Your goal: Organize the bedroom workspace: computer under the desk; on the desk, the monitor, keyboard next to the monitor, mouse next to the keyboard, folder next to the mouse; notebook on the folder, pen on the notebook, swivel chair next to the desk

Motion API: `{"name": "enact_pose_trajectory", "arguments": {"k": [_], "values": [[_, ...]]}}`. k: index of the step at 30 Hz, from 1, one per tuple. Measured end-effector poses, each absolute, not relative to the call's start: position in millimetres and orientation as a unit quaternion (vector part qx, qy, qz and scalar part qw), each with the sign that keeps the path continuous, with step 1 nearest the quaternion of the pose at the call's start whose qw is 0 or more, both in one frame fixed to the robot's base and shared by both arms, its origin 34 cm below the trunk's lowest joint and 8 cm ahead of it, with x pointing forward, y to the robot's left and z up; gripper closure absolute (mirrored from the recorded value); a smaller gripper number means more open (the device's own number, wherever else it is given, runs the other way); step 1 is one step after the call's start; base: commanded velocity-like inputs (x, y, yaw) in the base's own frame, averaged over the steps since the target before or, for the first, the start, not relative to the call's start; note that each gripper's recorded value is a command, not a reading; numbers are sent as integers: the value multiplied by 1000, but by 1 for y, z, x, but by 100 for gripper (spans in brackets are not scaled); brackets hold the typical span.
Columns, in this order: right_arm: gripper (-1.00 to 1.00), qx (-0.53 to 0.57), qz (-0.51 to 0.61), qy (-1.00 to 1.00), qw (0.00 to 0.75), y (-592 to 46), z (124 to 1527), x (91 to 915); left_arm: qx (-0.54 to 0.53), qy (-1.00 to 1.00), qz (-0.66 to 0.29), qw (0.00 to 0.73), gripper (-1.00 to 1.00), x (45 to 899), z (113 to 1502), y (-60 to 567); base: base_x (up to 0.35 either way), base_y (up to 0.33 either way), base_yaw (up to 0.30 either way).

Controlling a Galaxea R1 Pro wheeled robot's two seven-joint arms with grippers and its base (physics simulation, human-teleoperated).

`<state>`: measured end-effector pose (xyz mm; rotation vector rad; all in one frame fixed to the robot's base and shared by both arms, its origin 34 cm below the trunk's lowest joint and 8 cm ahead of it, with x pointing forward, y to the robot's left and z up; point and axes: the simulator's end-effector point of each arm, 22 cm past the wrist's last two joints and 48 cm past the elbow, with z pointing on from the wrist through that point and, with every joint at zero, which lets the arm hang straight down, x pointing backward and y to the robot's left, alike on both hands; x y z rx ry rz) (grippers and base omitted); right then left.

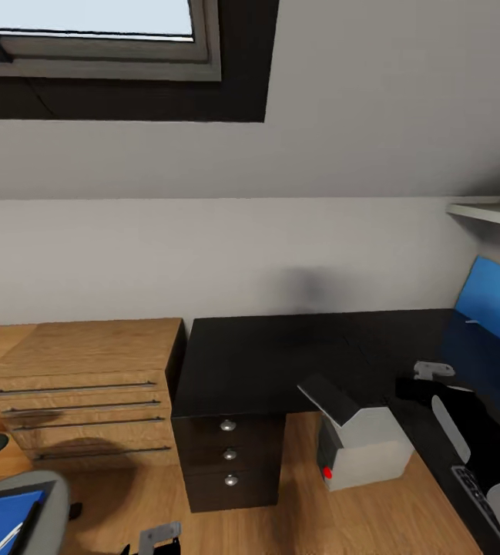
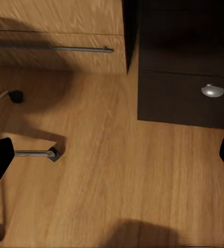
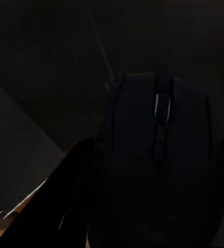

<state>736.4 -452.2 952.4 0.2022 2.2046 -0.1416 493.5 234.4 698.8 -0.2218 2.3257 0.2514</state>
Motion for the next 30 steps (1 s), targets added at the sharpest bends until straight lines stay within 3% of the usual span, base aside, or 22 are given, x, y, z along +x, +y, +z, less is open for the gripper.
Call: {"name": "enact_pose_trajectory", "arguments": {"k": [14, 22, 30], "values": [[100, 87, -50, 896, 433, -484, 940, 724, -69, 932, 136, 328, -100, 444, 661, 261, 0, 0, -286], [100, 62, -73, 899, 427, -482, 937, 723, -67, 934, 140, 323, -100, 440, 658, 263, 30, -14, -37], [100, 43, -87, 902, 422, -478, 935, 723, -66, 935, 142, 320, -100, 436, 656, 264, 256, -105, -1]]}}
